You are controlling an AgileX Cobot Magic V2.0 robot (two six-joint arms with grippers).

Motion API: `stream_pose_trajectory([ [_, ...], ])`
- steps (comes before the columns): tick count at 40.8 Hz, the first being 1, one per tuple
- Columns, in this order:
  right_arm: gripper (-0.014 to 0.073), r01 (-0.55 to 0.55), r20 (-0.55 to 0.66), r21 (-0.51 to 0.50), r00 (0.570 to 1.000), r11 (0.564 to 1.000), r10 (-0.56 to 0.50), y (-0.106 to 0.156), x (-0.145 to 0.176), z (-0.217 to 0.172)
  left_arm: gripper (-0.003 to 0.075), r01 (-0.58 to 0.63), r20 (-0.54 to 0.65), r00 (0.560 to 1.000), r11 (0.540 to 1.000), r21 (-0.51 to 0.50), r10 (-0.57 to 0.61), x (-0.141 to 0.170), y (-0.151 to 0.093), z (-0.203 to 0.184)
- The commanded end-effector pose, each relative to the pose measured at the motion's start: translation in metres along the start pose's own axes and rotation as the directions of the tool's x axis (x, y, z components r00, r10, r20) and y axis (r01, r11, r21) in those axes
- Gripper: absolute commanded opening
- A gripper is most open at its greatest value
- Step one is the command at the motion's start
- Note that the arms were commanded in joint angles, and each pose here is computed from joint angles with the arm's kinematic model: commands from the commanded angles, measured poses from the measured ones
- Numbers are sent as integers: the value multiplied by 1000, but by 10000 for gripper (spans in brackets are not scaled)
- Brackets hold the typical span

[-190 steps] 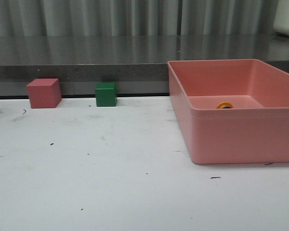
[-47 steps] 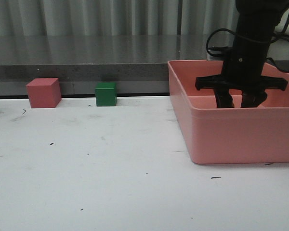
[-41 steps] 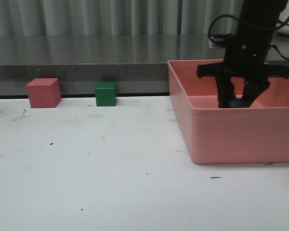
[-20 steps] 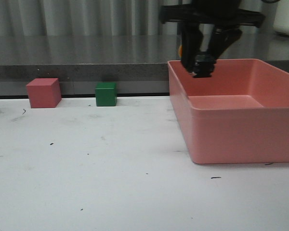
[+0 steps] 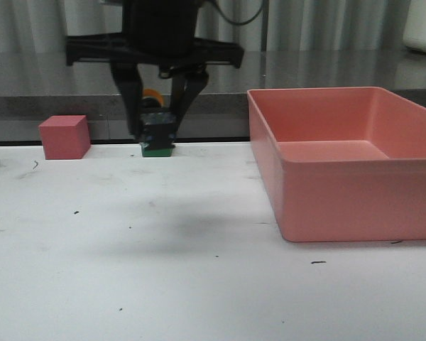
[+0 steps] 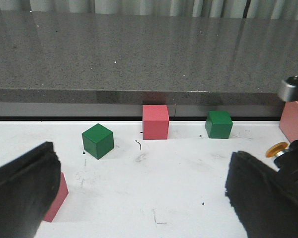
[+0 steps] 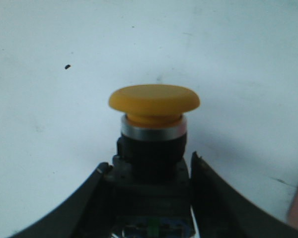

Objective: Place and stand button with both arms
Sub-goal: 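Lift the switch out of the bin with the right gripper, then lower the switch onto the table and open the right gripper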

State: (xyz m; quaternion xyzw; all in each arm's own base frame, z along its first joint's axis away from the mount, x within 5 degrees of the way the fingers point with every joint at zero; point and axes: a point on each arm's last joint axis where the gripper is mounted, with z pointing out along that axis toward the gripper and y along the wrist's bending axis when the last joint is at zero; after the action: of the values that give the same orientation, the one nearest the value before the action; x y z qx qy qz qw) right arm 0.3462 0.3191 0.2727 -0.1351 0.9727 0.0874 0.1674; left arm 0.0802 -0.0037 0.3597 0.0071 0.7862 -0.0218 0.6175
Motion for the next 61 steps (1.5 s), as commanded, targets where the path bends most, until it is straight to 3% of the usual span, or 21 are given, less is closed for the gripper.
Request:
stream_pose_trajectory([
  [1,248,-49,69,-15,996,999,50,10,-12,-18,650,10,91,996,1000,4,-10,-14,0,-1],
  [10,248,-124,-1,28,992,992,124,16,-16,26,650,7,91,996,1000,15,-8,-14,-1,-1],
  [17,248,-267,-11,41,963,963,268,16,-16,43,650,7,91,996,1000,15,-8,-14,-1,-1],
  [29,250,-355,-17,-25,935,935,354,22,-17,60,650,7,91,996,1000,15,-8,-14,-1,-1],
  [36,286,-360,-37,-25,933,933,359,24,-15,73,650,7,91,996,1000,15,-8,-14,-1,-1],
  [47,505,-360,-25,-37,933,932,359,24,-17,65,650,7,91,996,1000,15,-8,-14,-1,-1],
  [54,509,-336,38,-32,941,941,337,21,-23,45,650,8,90,996,1000,16,-9,-14,-1,-1],
  [61,509,-191,134,-13,972,982,191,15,-30,1,650,8,90,996,1000,16,-9,-14,-1,-1],
])
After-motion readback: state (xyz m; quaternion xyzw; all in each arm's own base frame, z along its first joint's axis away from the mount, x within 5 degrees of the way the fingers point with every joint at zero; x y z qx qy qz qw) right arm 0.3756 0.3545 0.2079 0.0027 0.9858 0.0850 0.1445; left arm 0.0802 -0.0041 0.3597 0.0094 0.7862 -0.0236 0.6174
